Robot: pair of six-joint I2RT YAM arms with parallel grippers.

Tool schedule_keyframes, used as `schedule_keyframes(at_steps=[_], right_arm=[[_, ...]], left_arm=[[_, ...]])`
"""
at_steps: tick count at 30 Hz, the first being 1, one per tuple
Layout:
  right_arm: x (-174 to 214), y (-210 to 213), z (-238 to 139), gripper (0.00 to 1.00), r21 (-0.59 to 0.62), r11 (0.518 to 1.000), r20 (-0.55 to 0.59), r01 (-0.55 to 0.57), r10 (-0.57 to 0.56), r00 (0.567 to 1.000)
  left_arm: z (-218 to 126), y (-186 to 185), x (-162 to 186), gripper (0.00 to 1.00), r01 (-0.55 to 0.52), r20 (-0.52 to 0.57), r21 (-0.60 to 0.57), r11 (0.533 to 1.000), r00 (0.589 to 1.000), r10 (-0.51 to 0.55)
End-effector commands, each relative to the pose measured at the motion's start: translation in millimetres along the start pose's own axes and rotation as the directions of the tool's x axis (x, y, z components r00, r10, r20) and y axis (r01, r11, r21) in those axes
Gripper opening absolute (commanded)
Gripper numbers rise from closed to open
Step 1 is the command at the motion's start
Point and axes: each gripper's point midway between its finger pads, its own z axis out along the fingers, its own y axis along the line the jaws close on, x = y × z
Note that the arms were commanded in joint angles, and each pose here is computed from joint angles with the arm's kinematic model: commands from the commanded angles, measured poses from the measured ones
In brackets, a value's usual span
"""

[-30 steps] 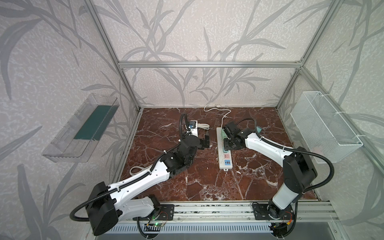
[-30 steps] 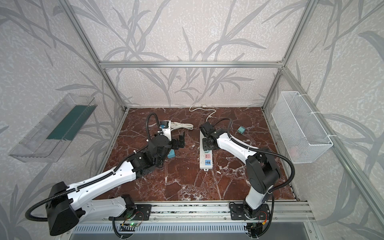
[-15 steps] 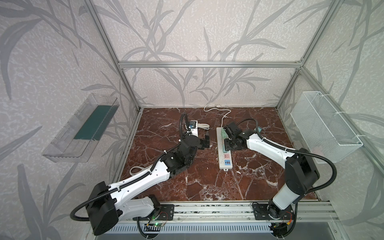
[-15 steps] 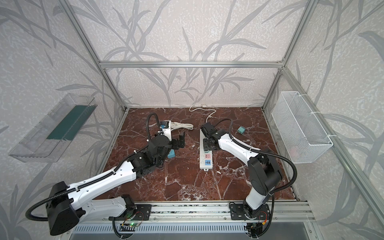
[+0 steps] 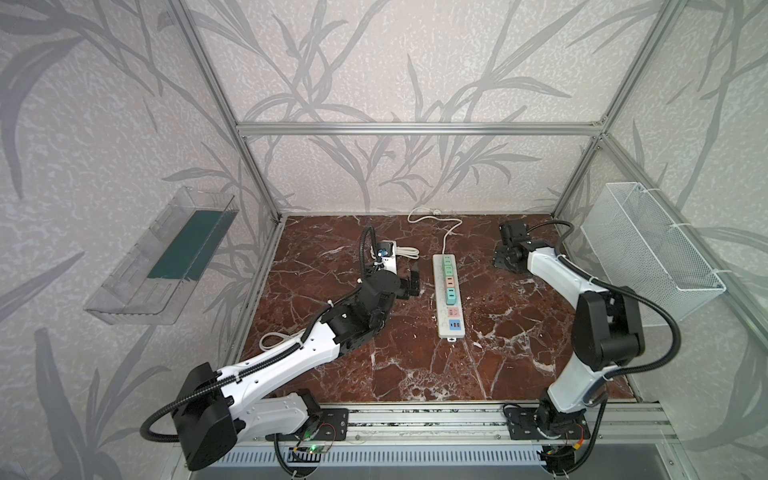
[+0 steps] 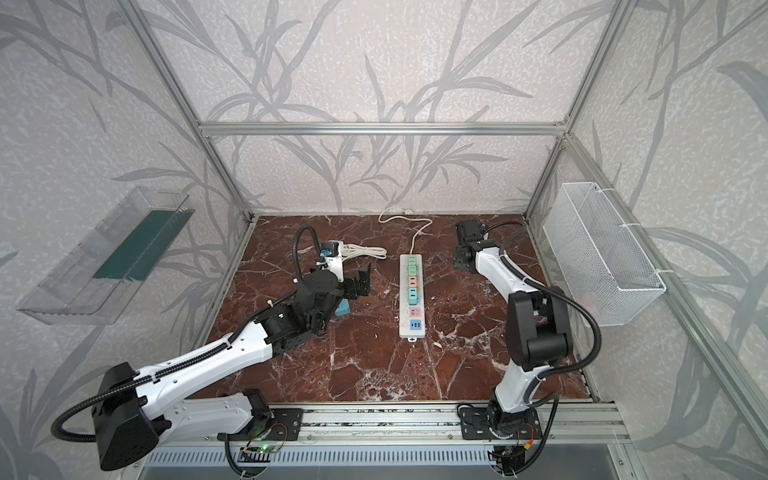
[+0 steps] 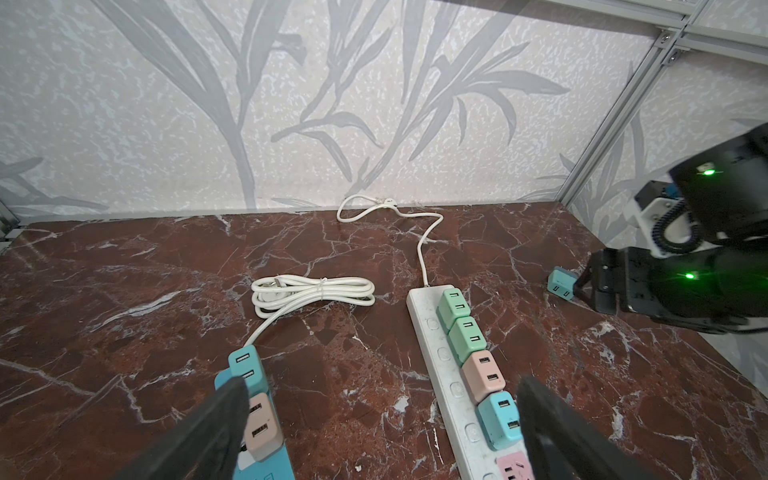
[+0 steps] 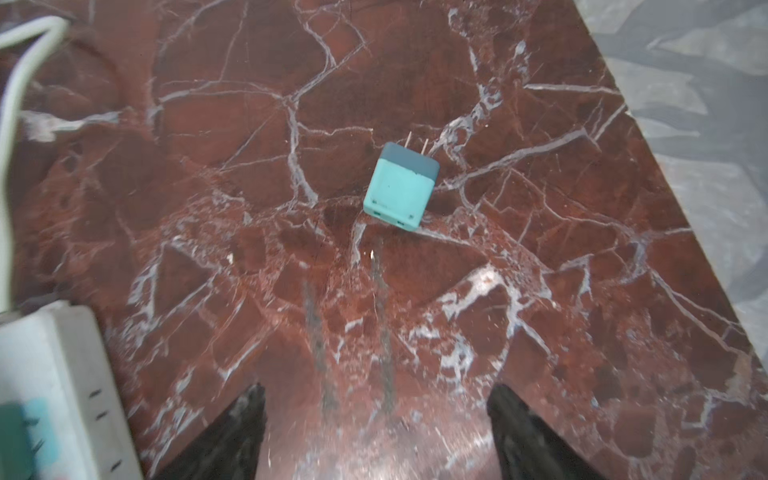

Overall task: Insert the plug
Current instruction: 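Move the right gripper to the other teal cube adapter and close on it, then carry the teal adapter nearer the robot and set it down with the right gripper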

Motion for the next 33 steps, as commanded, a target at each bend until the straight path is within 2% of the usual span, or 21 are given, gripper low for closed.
schedule_keyframes(at_steps=[1, 6, 14, 20, 26, 33], right_arm=[[-23.4, -3.8, 20.9, 0.84, 0.04, 0.997, 0.021, -0.071, 0.071, 0.997], [-34.8, -1.4, 50.9, 0.84, 0.063, 0.992, -0.021, -0.107, 0.109, 0.994], [-27.2, -4.3, 85.1, 0.74, 0.053, 0.983, -0.108, -0.176, 0.181, 0.978], [-24.0, -10.0, 99.9, 0.69, 0.045, 0.978, -0.139, -0.204, 0.209, 0.968], [-22.9, -17.9, 109.5, 0.67, 0.063, 0.975, -0.168, -0.212, 0.22, 0.961], [-25.3, -16.7, 119.4, 0.63, 0.052, 0.98, -0.193, -0.194, 0.201, 0.96]], left_arm=[[2.3, 1.9, 3.3, 0.99, 0.004, -0.004, -0.009, 1.0, 1.0, -0.004], [2.2, 1.5, 4.2, 0.99, 0.004, -0.004, -0.008, 1.0, 1.0, -0.004], [2.7, 1.9, 4.1, 0.99, 0.005, -0.004, -0.009, 1.0, 1.0, -0.005], [4.0, 1.4, 6.7, 0.99, 0.002, -0.01, -0.008, 1.0, 1.0, -0.002], [5.9, 0.7, 9.5, 0.99, 0.0, -0.018, -0.009, 1.0, 1.0, 0.0], [7.0, 1.5, 10.7, 0.99, -0.005, -0.02, -0.016, 1.0, 1.0, 0.005]])
